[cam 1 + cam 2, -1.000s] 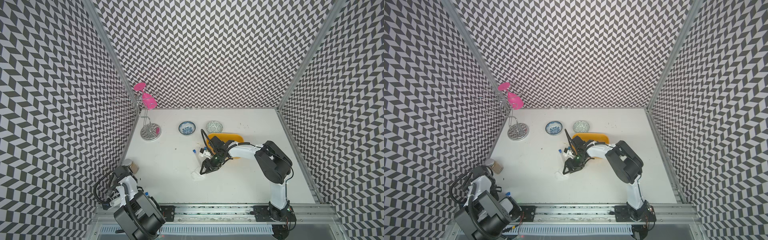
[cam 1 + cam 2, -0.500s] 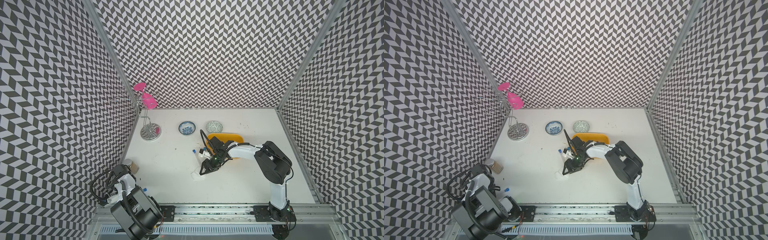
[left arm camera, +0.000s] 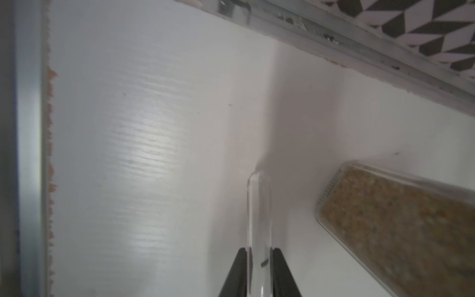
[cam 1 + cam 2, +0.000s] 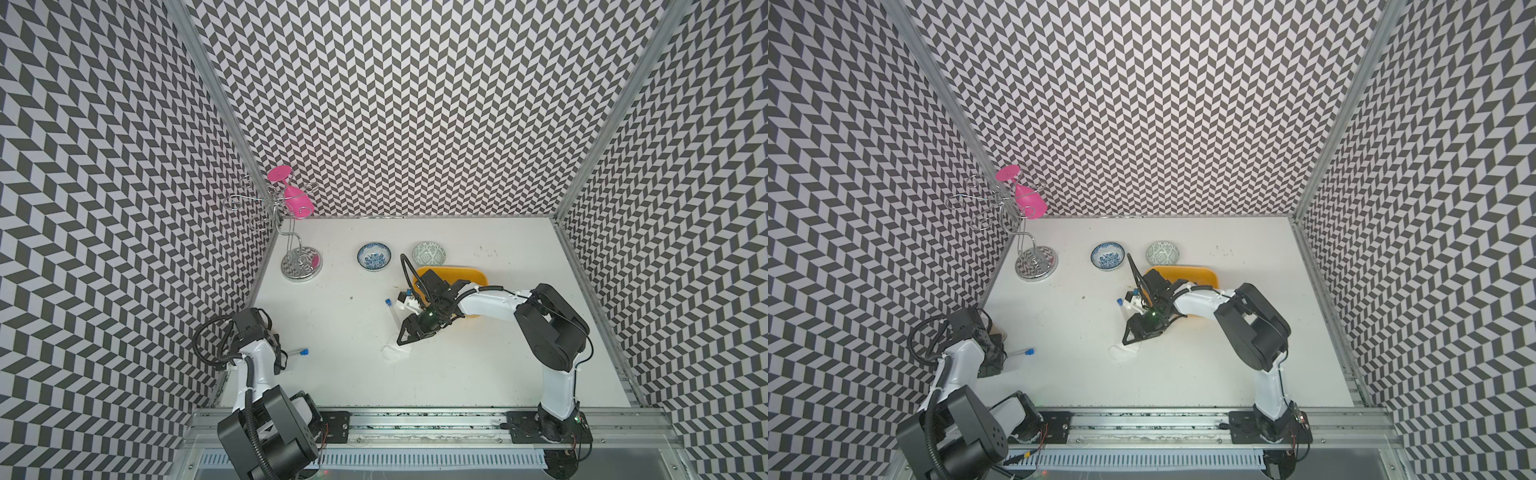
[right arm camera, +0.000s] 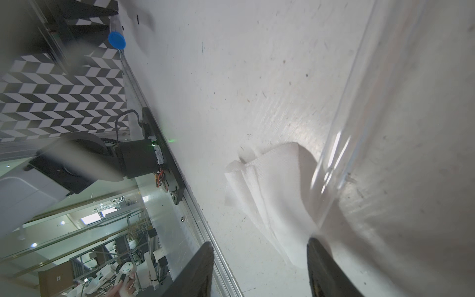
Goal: Wipe the exteriors of test tubes
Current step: Pick up the test tube from the corner of the board, then place the test tube in the storage box.
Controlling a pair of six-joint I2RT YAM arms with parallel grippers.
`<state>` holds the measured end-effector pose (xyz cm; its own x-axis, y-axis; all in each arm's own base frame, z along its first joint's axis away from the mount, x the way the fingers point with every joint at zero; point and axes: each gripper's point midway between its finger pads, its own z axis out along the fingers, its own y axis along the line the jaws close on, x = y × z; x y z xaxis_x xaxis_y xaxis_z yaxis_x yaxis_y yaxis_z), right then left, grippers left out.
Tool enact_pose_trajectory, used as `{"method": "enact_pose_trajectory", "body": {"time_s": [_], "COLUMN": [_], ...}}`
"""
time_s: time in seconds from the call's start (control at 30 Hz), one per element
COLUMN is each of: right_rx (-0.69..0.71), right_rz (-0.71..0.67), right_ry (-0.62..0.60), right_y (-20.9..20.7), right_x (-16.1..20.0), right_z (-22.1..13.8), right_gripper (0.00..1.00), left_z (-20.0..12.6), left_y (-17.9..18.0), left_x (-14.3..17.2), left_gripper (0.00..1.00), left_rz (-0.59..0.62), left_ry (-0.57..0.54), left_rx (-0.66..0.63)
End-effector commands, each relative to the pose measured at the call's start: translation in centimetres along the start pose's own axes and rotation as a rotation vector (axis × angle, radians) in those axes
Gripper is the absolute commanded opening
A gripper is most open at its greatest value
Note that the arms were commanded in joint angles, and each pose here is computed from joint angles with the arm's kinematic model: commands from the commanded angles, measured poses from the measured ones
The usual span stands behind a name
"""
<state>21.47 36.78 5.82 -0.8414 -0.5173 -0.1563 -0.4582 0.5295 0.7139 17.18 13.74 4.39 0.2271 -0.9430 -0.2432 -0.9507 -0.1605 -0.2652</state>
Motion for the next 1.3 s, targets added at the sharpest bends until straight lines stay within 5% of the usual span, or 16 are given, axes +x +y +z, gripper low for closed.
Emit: {"method": "enact_pose_trajectory", "body": {"time_s": [0.0,0.4,0.7,0.97,1.27], "right_rx": [0.012,0.019,0.06,0.155,0.242], "right_rz": [-0.086,-0.076,0.034,0.182,0.355], "right_ry": [-0.103,-0.265,-0.417,-0.537,-0.639], "right_y": [1.9,2.1,-1.2,-5.8,-11.4], "right_x": [-2.5,-4.9,-6.7,-6.5,-4.9], "right_z": [-1.8,-6.9,-13.1,-18.0,-22.1], "right_gripper": [0.57,0.58,0.58,0.59,0.59], "left_z": [-1.3,-4.3,-9.4,-14.4,-16.6], "left_y": [-1.8,-2.8,-8.8,-16.4,-19.4], "left_x": [1.5,8.2,16.0,27.1,40.7], "left_gripper": [0.18,0.18,0.2,0.2,0.2], "left_rz": [0.101,0.294,0.4,0.666,0.843], "left_ry": [0.065,0.269,0.416,0.476,0.585], "left_rx": [0.035,0.169,0.349,0.461,0.502]}}
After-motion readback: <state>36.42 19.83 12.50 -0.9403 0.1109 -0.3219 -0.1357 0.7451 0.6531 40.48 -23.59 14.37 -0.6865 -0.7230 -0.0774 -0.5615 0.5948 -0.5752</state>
